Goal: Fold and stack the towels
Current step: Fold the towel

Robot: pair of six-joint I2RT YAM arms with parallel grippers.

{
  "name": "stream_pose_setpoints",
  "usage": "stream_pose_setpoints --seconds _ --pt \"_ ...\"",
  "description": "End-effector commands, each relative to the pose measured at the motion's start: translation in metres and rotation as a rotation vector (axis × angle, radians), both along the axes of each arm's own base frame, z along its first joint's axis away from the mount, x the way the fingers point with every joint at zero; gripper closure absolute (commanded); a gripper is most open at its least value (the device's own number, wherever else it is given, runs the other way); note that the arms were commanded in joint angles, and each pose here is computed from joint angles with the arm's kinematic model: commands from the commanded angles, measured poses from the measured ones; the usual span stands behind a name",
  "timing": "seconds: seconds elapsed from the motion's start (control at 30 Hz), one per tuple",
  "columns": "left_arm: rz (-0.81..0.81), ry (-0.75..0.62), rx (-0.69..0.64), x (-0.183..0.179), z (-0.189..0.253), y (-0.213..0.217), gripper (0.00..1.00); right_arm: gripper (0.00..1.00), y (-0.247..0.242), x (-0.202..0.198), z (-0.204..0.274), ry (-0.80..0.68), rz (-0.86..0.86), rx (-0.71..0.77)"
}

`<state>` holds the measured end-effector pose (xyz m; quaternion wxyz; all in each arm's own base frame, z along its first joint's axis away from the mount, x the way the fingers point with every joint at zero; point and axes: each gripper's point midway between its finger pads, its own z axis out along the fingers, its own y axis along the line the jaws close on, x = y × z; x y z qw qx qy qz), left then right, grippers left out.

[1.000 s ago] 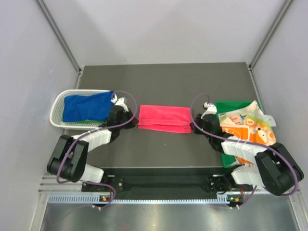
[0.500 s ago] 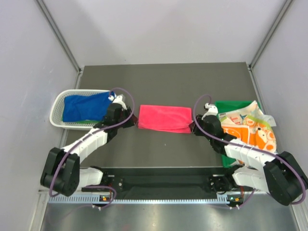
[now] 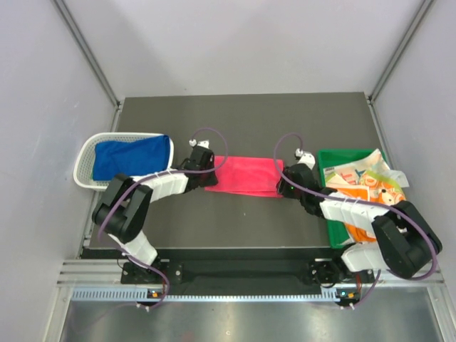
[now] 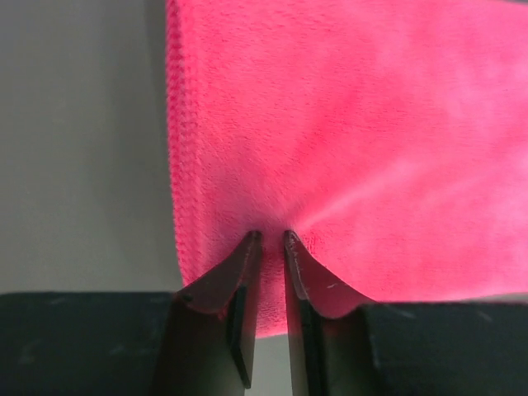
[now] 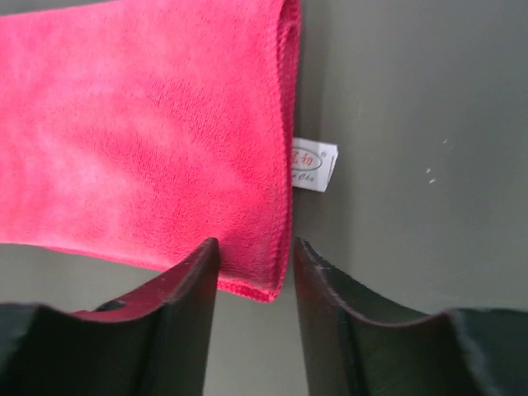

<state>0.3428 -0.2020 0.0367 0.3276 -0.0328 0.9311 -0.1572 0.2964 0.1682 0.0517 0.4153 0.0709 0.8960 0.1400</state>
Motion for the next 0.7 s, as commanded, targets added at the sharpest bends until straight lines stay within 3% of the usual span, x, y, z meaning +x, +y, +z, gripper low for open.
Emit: stream_pose_setpoints --seconds 0.0,0.13,0.17,0.23,0.37,0.5,0.6,0.63,0.67 --pt "0.080 0.048 0.103 -0.007 -0.020 0.023 0.78 0.60 0.013 -0.002 0.004 -0.012 0.004 0.031" --pt "0.102 0.071 0.149 -0.019 -0.029 0.037 0.81 0.80 0.014 -0.012 -0.003 0.002 0.016 0.033" --pt "0.107 0.068 0.151 -0.019 -0.028 0.039 0.82 0.89 0.014 -0.013 -0.004 0.005 0.017 0.031" --pt "0.116 0.078 0.173 -0.022 -0.029 0.044 0.88 0.98 0.012 -0.018 -0.009 0.023 0.019 0.023" --pt "0.135 0.087 0.197 -0.028 -0.027 0.052 0.96 1.00 0.007 -0.027 -0.016 0.038 0.017 0.005" --pt "0.137 0.087 0.213 -0.031 -0.025 0.056 1.00 0.96 -0.002 -0.034 -0.023 0.049 -0.003 -0.014" --pt "0.141 0.088 0.227 -0.031 -0.022 0.059 1.00 0.79 -0.002 -0.037 -0.024 0.051 0.009 -0.009" --pt "0.140 0.086 0.226 -0.030 -0.020 0.058 1.00 0.68 -0.001 -0.038 -0.023 0.049 0.015 -0.005" --pt "0.131 0.086 0.228 -0.031 -0.019 0.058 1.00 0.64 0.000 -0.036 -0.018 0.036 0.017 0.005"
